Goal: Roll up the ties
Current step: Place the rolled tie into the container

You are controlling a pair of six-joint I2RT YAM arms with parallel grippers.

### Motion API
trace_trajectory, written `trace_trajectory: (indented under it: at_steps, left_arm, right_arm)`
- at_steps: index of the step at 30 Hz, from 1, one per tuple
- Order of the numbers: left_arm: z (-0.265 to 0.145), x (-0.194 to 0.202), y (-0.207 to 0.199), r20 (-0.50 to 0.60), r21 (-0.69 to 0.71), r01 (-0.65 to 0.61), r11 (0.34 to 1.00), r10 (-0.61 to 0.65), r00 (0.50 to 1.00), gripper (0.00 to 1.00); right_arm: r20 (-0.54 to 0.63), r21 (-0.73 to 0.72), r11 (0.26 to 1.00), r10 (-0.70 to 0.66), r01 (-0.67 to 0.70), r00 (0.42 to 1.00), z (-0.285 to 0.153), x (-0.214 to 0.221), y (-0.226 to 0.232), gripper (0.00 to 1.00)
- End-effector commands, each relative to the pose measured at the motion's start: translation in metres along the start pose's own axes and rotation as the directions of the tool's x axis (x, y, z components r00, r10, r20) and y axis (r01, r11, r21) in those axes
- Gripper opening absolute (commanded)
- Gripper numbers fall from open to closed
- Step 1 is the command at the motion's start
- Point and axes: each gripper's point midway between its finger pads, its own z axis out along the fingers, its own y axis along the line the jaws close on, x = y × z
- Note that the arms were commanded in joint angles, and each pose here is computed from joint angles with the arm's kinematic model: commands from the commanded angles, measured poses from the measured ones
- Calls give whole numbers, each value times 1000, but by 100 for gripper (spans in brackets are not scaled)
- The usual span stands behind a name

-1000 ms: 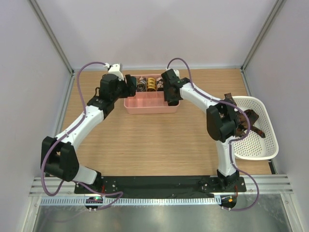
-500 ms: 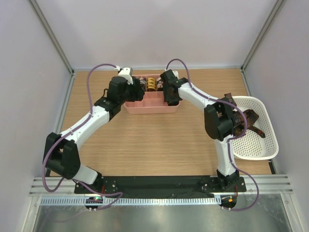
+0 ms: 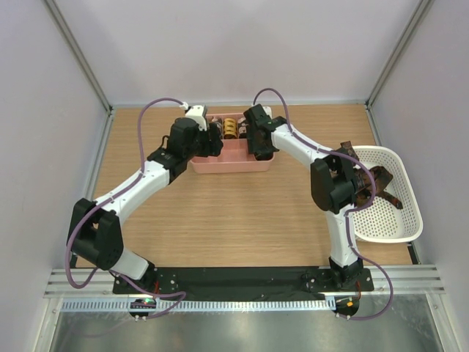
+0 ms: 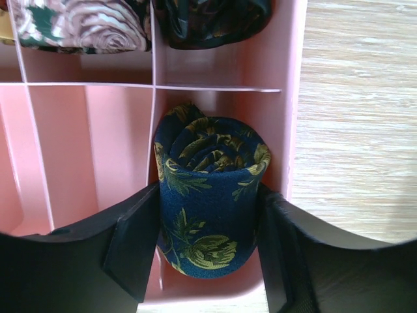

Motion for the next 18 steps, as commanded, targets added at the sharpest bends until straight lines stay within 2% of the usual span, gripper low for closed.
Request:
trace_trajectory:
  at_steps: [1,7,9,13,18]
  left_arm:
    - [-2,-17,-4,39,2,-21,1000,21,999,64]
    - [-4,-20,-5,45,5,-24,1000,24,999,64]
    - [-5,-21,-6,46,5,-24,1000,24,999,64]
    - [-5,-20,-5,41,1,-31,1000,31,999,64]
    - [-8,-21,-6,42,2,-36,999,36,998,64]
  right_arm:
    - [-125,46,998,-25,32,992,4,28,-20,71]
    - [-116,46,999,-24,30,993,0,24,-19,76]
    - [-111,44,999,-22,27,994,-1,23,-19,71]
    - [-119,45,999,-25,31,993,2,26,-19,52]
    - [-152,52,998,-30,38,988,15,39,-19,44]
